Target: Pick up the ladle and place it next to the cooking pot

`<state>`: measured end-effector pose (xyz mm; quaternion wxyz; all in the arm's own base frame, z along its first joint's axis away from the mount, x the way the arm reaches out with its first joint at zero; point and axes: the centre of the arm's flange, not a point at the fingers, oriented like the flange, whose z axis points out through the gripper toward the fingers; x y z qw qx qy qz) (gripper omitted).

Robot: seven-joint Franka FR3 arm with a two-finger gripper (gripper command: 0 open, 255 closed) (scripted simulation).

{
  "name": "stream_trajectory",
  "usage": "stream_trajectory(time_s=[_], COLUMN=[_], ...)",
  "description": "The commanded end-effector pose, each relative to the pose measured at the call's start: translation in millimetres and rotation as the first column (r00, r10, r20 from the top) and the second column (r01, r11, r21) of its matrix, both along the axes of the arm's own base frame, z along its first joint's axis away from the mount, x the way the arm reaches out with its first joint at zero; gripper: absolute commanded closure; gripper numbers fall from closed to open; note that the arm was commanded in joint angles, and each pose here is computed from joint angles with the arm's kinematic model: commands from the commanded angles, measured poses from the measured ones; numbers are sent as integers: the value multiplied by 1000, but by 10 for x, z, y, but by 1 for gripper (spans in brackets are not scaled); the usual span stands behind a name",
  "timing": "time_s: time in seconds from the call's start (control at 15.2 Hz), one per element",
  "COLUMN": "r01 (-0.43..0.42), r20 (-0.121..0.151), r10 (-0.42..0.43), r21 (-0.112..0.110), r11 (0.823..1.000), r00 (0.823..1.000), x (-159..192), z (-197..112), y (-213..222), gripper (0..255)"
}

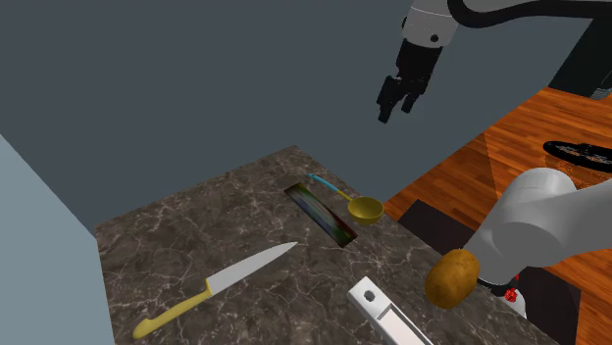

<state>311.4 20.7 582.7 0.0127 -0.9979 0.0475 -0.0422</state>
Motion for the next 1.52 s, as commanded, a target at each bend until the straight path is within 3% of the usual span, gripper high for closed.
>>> stream_trajectory(time_s=[0.0, 0.99, 1.45], r01=[0, 18, 19], r20=[0, 29, 29], r10=[0, -18, -18], r21=[0, -3, -3], r11=[1000, 1000, 1000], r00=[1000, 999, 999], x=[0, -3, 33], z=[0, -1552, -1876], y=[0, 1242, 1254], gripper=[0, 0, 0])
